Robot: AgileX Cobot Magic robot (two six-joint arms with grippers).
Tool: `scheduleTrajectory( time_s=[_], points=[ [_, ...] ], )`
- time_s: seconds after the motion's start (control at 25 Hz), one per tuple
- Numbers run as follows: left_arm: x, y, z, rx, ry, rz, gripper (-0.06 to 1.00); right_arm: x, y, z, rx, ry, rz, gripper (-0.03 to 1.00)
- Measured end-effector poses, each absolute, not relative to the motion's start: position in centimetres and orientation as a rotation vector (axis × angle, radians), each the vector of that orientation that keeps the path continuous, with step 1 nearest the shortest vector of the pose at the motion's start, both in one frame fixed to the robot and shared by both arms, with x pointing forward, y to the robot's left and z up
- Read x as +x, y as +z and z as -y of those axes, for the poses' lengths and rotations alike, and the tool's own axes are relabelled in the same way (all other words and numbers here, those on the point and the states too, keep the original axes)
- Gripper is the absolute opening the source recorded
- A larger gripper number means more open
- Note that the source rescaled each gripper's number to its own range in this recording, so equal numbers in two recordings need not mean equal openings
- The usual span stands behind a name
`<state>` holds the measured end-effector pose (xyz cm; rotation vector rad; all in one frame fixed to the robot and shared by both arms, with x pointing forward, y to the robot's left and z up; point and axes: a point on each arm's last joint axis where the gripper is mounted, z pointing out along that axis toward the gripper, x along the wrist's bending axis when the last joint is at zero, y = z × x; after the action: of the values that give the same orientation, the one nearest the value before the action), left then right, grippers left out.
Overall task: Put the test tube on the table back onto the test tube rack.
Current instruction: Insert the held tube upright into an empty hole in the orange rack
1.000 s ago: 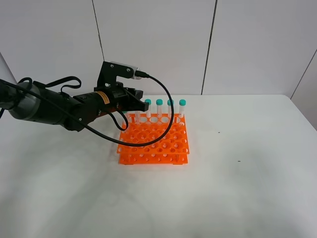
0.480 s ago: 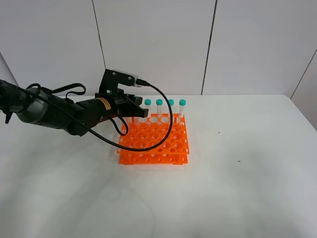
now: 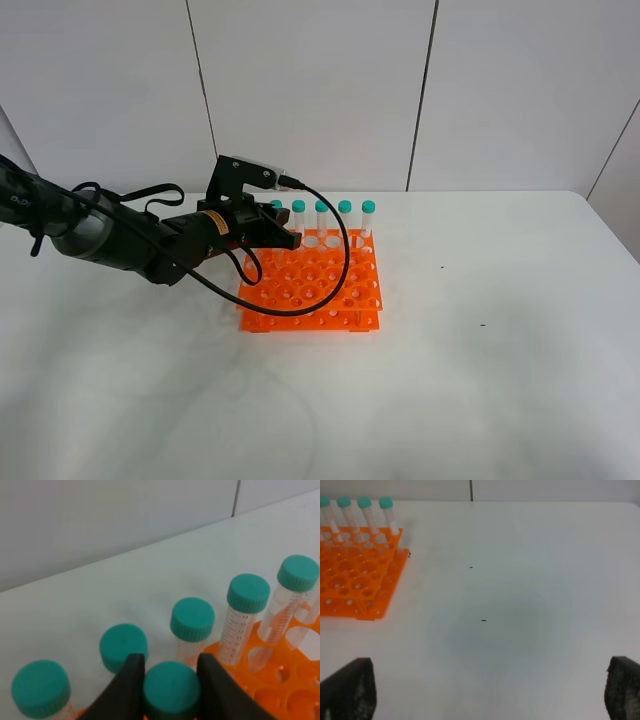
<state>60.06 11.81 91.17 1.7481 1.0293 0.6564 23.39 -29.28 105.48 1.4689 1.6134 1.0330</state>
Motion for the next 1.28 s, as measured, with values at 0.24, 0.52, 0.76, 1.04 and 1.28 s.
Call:
scheduleTrajectory(
  time_s=[0.24,0.52,0.76,1.04,1.28],
  points=[
    [60.07,91.13,-11.80,1.746,0.657,-1.028,0.01,23.39,105.48,29.28,1.469,1.033,-1.613,1.00],
    [60.08,91.14,-11.79,1.719,0.630,-1.061,0.01,23.39,105.48,29.28,1.469,1.033,-1.613,1.00],
    [60.07,91.14,-11.80,1.705,0.616,-1.080,0.01,23.39,105.48,29.28,1.469,1.033,-1.613,1.00],
    [60.07,90.90,-11.80,1.700,0.602,-1.098,0.01,23.39,105.48,29.28,1.469,1.033,-1.613,1.00],
    [60.05,90.82,-11.82,1.670,0.564,-1.148,0.01,23.39,105.48,29.28,1.469,1.033,-1.613,1.00]
  ],
)
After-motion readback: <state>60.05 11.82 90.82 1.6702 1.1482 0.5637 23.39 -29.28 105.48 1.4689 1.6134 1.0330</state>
